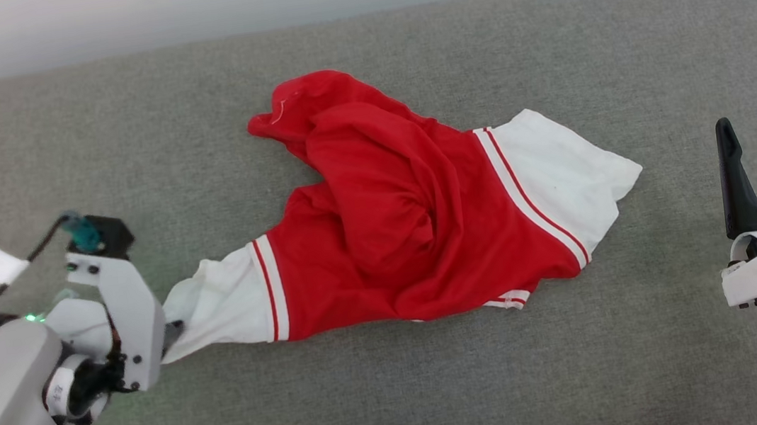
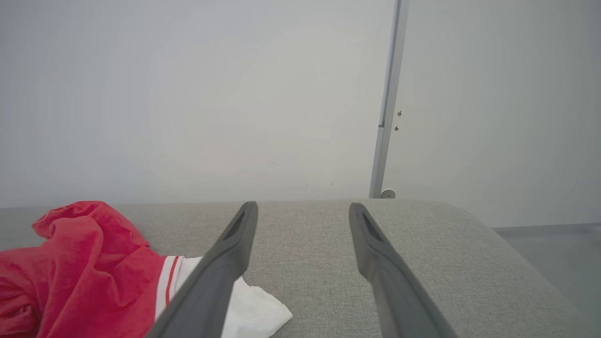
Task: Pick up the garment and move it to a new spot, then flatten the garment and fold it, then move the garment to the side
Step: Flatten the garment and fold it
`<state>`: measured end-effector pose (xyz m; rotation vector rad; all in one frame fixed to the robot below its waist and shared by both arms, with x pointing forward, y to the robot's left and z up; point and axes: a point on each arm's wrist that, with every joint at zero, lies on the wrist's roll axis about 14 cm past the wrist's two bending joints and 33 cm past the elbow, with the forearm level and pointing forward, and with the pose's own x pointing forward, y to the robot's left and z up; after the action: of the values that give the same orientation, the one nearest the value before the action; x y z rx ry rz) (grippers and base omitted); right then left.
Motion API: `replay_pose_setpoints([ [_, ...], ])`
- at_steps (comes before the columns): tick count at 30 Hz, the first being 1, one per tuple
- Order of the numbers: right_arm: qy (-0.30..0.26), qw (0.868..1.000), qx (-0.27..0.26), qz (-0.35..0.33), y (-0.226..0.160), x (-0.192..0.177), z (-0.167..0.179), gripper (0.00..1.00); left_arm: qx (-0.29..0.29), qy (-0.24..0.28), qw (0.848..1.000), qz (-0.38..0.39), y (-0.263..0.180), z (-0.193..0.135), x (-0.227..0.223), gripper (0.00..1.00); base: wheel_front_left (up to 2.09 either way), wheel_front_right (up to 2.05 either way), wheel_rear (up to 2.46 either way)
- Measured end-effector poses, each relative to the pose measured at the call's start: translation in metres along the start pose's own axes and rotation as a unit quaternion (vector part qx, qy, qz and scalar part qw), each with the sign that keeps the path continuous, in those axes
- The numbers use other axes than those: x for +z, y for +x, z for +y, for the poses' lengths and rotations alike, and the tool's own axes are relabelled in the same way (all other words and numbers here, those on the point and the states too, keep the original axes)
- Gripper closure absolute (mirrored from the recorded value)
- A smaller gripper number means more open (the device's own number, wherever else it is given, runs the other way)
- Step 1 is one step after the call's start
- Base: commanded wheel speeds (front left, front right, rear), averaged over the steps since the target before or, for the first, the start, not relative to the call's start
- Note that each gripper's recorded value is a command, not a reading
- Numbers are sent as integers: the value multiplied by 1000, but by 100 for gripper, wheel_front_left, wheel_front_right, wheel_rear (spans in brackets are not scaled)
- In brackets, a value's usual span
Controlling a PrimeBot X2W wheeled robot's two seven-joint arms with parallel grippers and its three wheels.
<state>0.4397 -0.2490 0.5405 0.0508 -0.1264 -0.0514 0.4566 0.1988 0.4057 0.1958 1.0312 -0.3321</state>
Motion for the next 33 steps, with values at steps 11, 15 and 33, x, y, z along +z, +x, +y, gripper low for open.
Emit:
replay_pose_setpoints([
  [11,-6,1000,-5,3,-2,1,-5,0,-9,-62,998,22,17,4,-12,0,0,0,0],
  [15,-8,1000,-2,4,-1,1,-4,0,-22,-97,994,50,20,-1,-18,62,0,0,0],
  [33,-13,1000,8,-1,6,7,2,0,-37,-169,985,19,16,2,-2,100,0,0,0],
])
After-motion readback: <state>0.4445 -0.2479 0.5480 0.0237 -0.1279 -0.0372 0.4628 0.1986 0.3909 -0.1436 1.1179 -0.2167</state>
